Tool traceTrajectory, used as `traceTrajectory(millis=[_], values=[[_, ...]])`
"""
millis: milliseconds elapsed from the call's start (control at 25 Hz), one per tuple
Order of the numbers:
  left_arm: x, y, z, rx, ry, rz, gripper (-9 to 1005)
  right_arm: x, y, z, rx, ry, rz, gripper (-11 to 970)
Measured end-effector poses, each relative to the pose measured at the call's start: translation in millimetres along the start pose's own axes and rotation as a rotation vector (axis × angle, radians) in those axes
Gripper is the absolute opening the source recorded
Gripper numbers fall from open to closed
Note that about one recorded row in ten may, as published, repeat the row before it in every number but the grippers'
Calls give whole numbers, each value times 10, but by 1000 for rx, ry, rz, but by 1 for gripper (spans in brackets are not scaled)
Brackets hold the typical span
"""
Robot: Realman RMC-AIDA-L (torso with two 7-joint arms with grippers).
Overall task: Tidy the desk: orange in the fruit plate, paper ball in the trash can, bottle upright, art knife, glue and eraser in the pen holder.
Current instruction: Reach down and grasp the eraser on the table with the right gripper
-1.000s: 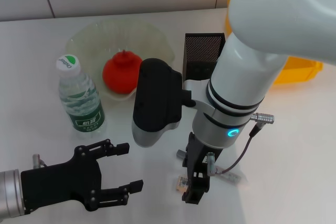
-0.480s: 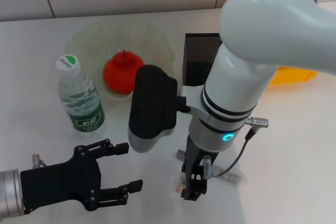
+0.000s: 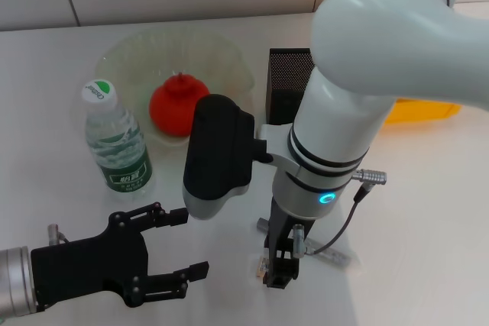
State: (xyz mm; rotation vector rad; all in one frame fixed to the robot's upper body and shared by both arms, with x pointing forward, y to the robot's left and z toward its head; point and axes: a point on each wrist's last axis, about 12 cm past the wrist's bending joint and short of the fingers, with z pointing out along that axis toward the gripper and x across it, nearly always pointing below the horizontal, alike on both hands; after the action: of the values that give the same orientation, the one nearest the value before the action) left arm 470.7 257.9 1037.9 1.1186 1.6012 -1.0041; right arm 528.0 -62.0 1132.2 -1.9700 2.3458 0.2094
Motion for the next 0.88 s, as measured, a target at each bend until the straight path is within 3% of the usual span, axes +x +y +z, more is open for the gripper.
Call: traceTrajectory(millis=[880], values=[[22, -17, 1, 1, 0, 2, 815, -77, 47, 31, 3, 18, -31, 486]])
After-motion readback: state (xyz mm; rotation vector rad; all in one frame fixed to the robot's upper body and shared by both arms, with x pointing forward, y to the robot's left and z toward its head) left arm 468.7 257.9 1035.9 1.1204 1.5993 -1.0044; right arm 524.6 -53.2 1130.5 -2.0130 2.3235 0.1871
